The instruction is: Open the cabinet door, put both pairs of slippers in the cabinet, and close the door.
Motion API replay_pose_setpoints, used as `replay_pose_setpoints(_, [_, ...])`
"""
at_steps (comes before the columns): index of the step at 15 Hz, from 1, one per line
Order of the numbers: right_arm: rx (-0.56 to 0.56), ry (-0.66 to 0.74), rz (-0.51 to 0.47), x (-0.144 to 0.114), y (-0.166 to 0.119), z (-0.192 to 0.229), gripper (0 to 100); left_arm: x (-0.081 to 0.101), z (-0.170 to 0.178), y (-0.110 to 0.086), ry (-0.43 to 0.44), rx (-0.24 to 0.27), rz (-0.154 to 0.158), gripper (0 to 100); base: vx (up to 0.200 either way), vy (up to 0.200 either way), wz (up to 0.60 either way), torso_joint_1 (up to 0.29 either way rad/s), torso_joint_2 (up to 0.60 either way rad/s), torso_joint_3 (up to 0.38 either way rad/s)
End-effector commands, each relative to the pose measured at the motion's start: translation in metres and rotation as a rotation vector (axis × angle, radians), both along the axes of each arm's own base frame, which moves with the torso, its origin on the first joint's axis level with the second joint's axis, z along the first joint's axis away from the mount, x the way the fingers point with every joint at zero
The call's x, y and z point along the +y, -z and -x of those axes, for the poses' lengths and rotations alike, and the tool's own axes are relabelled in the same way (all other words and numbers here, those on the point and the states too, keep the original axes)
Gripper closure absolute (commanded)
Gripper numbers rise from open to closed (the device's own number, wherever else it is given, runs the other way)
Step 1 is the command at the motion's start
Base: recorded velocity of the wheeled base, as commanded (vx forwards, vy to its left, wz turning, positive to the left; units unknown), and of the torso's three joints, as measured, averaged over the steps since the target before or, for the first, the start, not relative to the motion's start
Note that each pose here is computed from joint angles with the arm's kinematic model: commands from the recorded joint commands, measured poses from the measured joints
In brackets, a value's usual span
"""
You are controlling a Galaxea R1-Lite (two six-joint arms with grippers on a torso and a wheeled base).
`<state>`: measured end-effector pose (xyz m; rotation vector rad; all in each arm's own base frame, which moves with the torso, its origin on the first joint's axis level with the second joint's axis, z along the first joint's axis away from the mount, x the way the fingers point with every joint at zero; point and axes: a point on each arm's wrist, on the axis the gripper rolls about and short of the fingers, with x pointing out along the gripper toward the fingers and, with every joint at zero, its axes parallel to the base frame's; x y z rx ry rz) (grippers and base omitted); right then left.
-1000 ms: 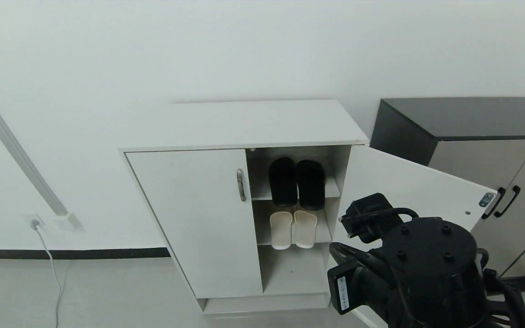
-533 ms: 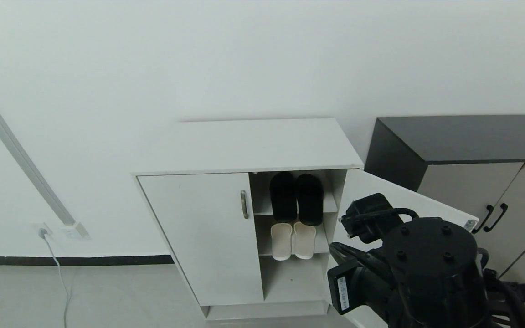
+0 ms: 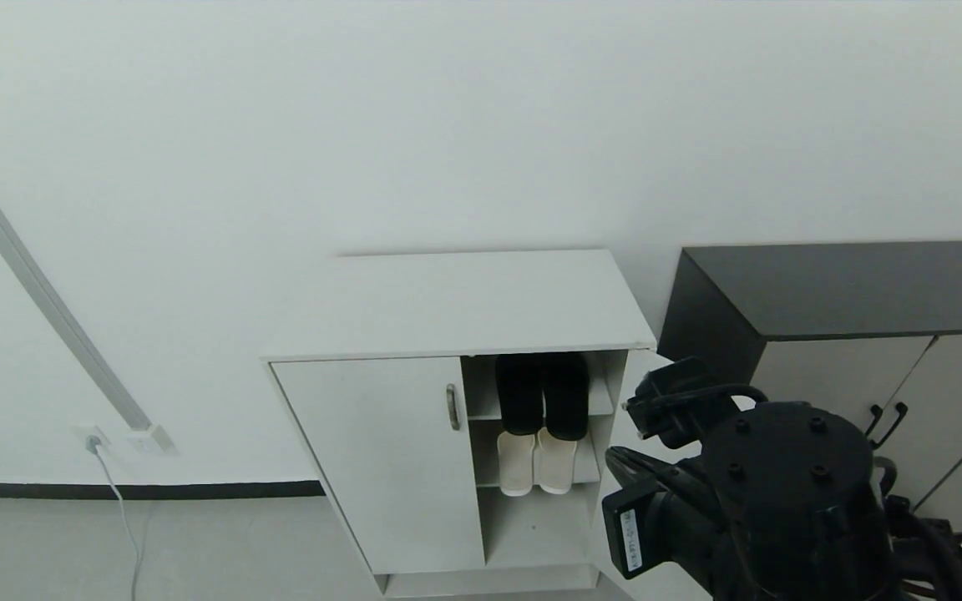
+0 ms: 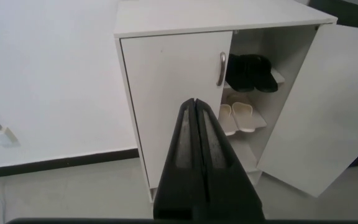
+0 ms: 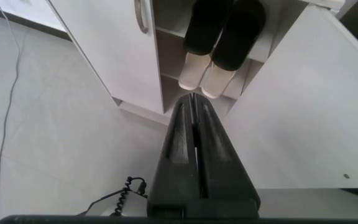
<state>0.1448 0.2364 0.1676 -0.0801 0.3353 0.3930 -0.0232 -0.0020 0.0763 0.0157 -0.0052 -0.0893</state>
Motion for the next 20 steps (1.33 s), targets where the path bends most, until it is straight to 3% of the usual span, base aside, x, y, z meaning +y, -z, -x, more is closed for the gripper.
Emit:
replay_pose_setpoints(1, [0.001,0.001,0.010,-0.0010,0.0019,-0.0003,100,0.0000,-0.0001,0.0000,0.000,0.001,0.000,100,0.000,0.000,0.00,0.193,-0.41,-0.227])
replay_pose_setpoints(8, [0.001,-0.002,0.016,-0.0015,0.0033,-0.0005,100,0.0000,-0.0001,0.0000,0.000,0.001,0.000,100,0.000,0.000,0.00,0.031,-0.07,-0.037])
replay_pose_setpoints(14, [0.003,0.000,0.023,-0.0017,0.0047,-0.0013,100,0.0000,-0.0001,0.0000,0.000,0.001,0.000,100,0.000,0.000,-0.60,0.007,0.00,-0.001])
replay_pose_setpoints(20, [0.011,0.005,0.036,-0.0012,0.0091,-0.0031,100,0.0000,-0.0001,0.0000,0.000,0.001,0.000,100,0.000,0.000,0.00,0.000,0.00,0.000])
